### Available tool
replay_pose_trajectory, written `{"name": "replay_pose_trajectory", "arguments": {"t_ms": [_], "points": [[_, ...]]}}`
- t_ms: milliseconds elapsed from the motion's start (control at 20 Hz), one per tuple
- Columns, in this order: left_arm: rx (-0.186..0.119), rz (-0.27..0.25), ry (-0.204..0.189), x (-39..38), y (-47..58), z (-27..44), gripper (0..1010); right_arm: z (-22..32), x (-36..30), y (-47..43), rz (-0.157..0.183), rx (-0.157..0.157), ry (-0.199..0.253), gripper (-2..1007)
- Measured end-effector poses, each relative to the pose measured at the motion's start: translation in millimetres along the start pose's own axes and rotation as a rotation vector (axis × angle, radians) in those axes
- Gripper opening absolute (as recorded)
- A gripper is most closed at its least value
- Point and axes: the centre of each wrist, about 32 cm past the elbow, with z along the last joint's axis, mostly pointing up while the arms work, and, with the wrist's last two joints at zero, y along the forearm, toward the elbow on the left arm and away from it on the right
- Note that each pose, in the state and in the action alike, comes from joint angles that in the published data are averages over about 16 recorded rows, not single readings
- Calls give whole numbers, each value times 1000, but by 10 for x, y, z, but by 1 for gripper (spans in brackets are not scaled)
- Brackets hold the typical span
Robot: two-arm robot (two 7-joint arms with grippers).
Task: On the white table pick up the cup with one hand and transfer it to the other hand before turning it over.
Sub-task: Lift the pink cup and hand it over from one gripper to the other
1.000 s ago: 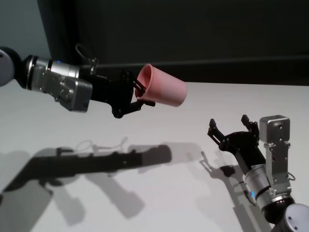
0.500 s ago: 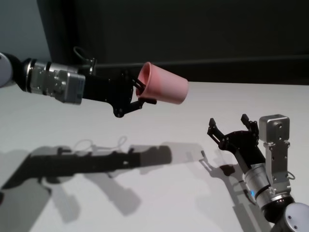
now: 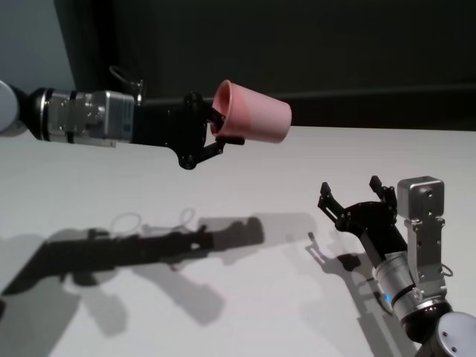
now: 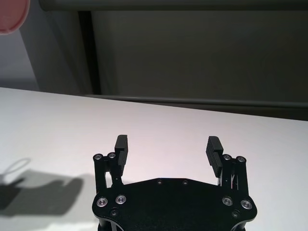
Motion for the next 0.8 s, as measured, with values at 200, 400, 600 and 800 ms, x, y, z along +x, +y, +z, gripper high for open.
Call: {"name": "replay_pose_trajectory", "arguments": {"t_ms": [200, 400, 600, 800], "points": [[20, 11, 27, 24, -10, 52, 40, 0, 0, 0, 0, 0, 0, 1000], [32, 17, 49, 61, -18, 103, 40, 0, 0, 0, 0, 0, 0, 1000], [30, 25, 67, 98, -24, 137, 40, 0, 0, 0, 0, 0, 0, 1000], [16, 37, 84, 130, -29, 149, 40, 0, 0, 0, 0, 0, 0, 1000]]}}
